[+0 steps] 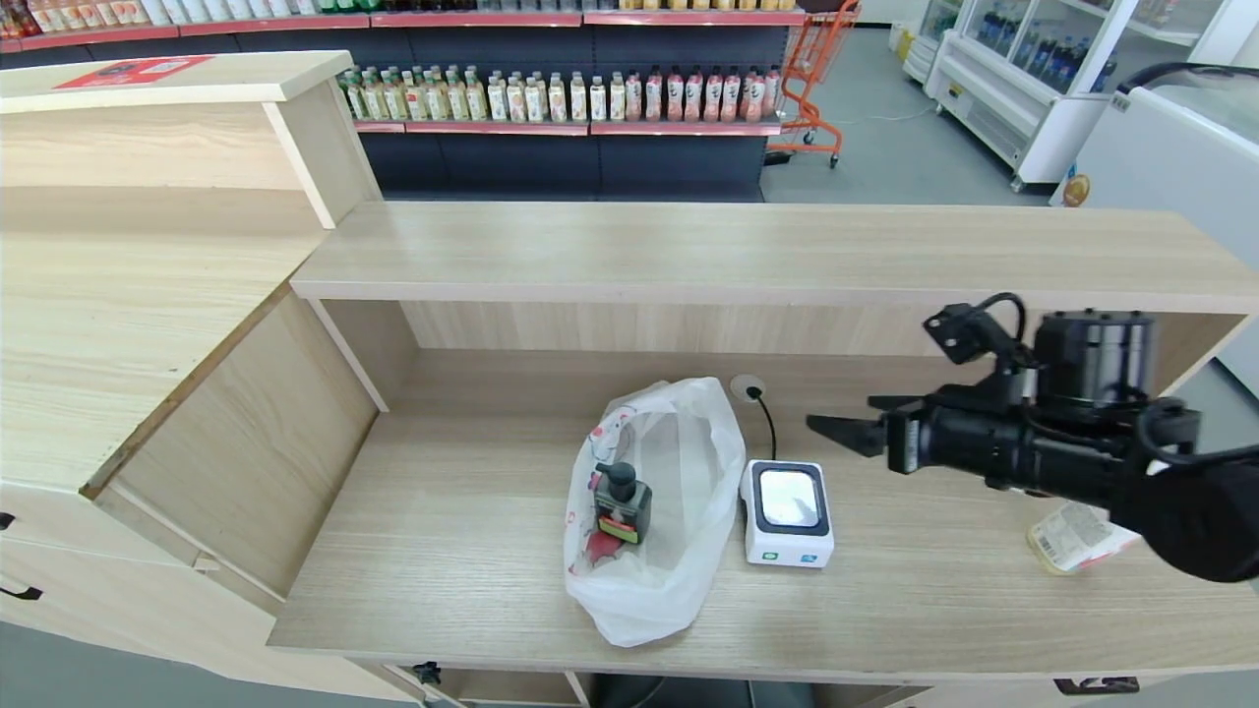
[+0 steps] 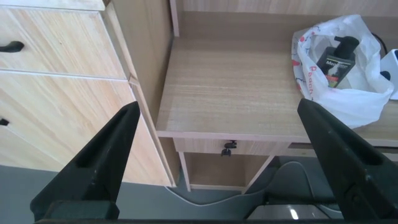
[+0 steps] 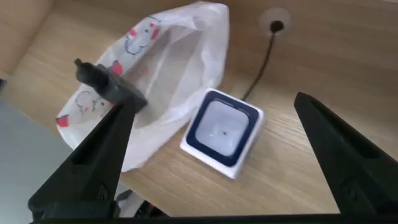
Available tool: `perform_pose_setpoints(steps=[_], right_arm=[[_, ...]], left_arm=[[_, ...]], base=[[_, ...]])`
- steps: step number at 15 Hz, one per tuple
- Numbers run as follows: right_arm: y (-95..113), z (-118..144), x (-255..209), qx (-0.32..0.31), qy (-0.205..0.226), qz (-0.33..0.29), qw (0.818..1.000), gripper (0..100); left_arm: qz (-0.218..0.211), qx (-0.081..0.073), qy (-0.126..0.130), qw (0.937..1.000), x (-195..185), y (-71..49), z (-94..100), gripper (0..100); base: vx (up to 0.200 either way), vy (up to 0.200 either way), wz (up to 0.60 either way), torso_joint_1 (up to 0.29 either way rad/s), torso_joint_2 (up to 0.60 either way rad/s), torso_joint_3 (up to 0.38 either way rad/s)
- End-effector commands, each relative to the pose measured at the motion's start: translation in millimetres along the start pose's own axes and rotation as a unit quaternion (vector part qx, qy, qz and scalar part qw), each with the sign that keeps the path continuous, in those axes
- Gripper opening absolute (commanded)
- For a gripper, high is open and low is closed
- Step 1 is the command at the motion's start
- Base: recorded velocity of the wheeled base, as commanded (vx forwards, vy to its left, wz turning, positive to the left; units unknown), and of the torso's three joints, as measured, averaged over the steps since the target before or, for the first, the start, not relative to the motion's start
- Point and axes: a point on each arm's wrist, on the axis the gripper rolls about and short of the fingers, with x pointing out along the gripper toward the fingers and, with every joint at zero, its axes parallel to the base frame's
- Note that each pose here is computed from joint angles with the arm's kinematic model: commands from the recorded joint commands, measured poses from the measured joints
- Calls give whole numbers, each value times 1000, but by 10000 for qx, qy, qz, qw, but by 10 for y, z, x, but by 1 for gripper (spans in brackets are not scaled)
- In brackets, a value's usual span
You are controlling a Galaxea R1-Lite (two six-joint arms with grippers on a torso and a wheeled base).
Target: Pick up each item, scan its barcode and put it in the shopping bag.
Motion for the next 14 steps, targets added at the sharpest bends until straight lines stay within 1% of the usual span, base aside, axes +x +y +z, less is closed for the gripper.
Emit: perform_pose_setpoints(steps=[1,2,3,5,8,10,14], right_arm=[[-29,47,-644,-144,-359,-793,9961,100],[-17,-94,-832,-60,-232,-1065,9940,100],[-4,-150,-901,-33,-197,-1137,9933,100],[76,-376,-1138,96,-21,-1244,9922,100],[157,-539,-1329,174,42,-1327,9910,100],[217,-602,-1465,178,-35,-1397,9900,100],[255,-666,-1602,248,19,-1538,9878,100]], left_arm=[[-2,0,6,10000,1,0,1,100],[-2,0,6,10000,1,0,1,100],[6,0,6,10000,1,0,1,100],[-2,0,6,10000,1,0,1,100],[6,7,6,10000,1,0,1,100],[-2,0,6,10000,1,0,1,100],[-2,7,6,10000,1,0,1,100]], base=[[0,0,0,0,0,0],[0,0,0,0,0,0],[0,0,0,0,0,0],[0,0,0,0,0,0],[0,0,0,0,0,0],[0,0,0,0,0,0],[0,-200,0,0,2,1]])
